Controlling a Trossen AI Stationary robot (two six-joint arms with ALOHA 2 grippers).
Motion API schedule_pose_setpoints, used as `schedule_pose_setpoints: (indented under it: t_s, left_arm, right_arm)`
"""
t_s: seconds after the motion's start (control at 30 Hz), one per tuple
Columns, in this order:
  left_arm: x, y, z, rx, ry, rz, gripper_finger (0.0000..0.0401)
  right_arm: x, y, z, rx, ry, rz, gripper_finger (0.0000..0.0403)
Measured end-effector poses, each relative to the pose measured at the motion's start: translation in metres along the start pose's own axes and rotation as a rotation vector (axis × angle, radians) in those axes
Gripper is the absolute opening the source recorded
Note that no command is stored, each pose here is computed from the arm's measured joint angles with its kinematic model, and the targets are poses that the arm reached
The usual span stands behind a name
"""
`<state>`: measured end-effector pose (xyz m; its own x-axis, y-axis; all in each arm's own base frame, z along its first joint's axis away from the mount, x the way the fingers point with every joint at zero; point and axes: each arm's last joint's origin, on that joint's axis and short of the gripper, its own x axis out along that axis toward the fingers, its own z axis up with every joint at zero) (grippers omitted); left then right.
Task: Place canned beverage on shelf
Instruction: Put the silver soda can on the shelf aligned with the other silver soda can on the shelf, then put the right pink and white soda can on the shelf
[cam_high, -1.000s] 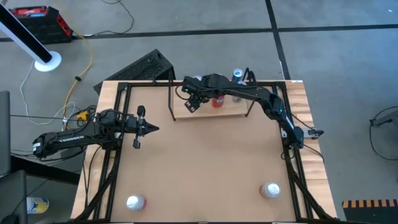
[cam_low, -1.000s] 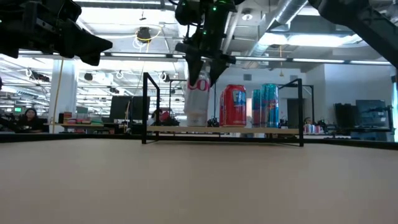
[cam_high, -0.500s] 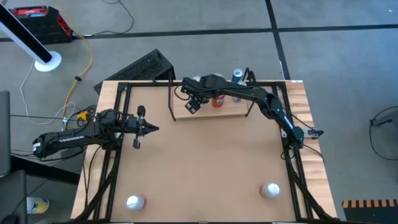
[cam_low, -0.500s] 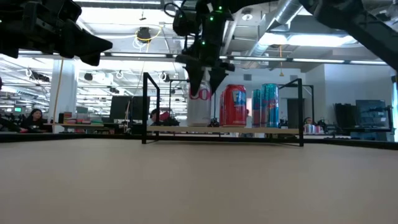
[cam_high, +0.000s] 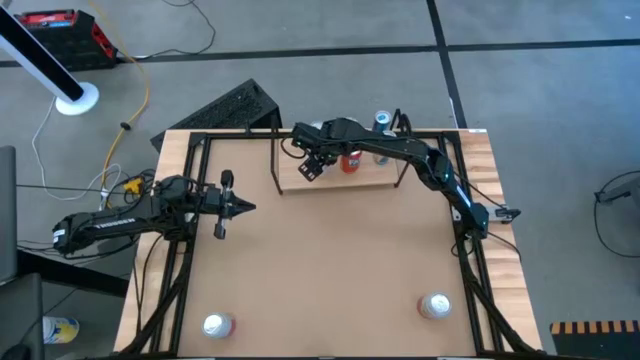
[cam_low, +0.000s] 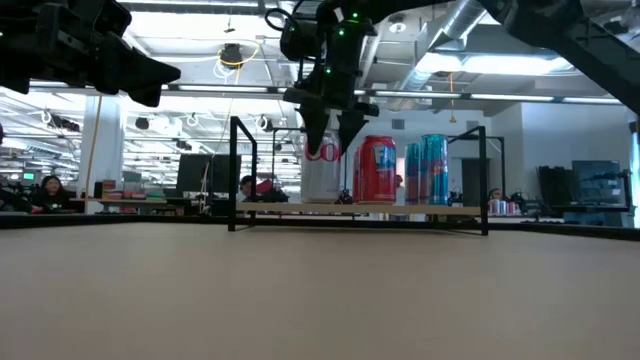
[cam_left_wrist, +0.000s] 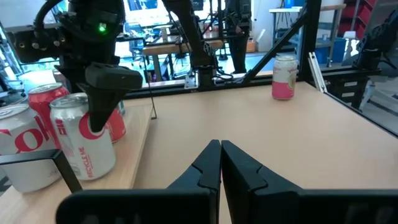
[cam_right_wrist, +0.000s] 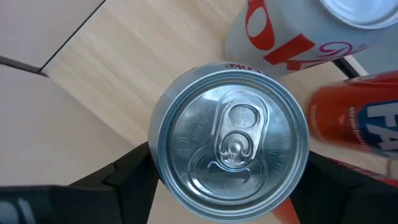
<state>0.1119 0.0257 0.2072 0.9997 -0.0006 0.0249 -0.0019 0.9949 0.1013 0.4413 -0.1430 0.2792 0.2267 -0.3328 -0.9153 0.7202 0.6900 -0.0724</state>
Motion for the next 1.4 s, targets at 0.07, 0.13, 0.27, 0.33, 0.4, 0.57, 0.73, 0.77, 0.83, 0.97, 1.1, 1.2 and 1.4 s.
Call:
schedule_pose_setpoints:
  t_s: [0.07,0.13,0.27,0.33,0.4,0.57,0.73,0.77,0.83,0.97,1.1,1.2,1.4]
  left_arm:
    - [0.000,0.000,0.000,-0.001,0.001,0.000,0.0000]
    - [0.000,0.000,0.000,-0.001,0.001,0.000,0.0000]
    - [0.000,0.000,0.000,0.000,0.000,0.000,0.0000]
    - [0.000,0.000,0.000,0.000,0.001,0.000,0.0000]
    - [0.000,0.000,0.000,0.000,0.001,0.000,0.0000]
    - [0.000,0.000,0.000,0.000,0.001,0.000,0.0000]
    - [0.000,0.000,0.000,0.000,0.001,0.000,0.0000]
    - [0.000,0.000,0.000,0.000,0.001,0.000,0.0000]
    - [0.000,0.000,0.000,0.000,0.001,0.000,0.0000]
    - [0.000,0.000,0.000,0.000,0.000,0.001,0.0000]
    - [0.000,0.000,0.000,0.000,0.001,0.000,0.0000]
    - [0.000,0.000,0.000,0.000,0.001,0.000,0.0000]
    - [0.000,0.000,0.000,0.000,0.000,0.000,0.0000]
  right_arm:
    - [0.000,0.000,0.000,0.016,0.000,-0.001,0.0325]
    - [0.000,0.000,0.000,0.019,0.000,0.000,0.0337]
    - [0.000,0.000,-0.001,0.018,0.006,0.001,0.0353]
    - [0.000,0.000,-0.001,0.018,0.007,0.008,0.0359]
    - [0.000,0.001,-0.001,0.017,0.009,0.011,0.0363]
    - [-0.001,0.001,0.000,0.015,0.000,0.015,0.0365]
    - [-0.001,0.001,0.000,0.013,-0.002,0.016,0.0367]
    - [-0.001,0.001,0.000,0.013,-0.002,0.016,0.0367]
    - [-0.001,0.001,0.000,0.013,-0.002,0.016,0.0367]
    - [-0.006,-0.001,0.001,0.015,-0.013,0.020,0.0367]
    - [-0.017,-0.002,0.003,0.020,-0.044,0.013,0.0368]
    - [-0.028,-0.002,0.006,0.025,-0.083,0.015,0.0368]
    - [-0.056,0.002,-0.004,0.003,-0.090,0.021,0.0368]
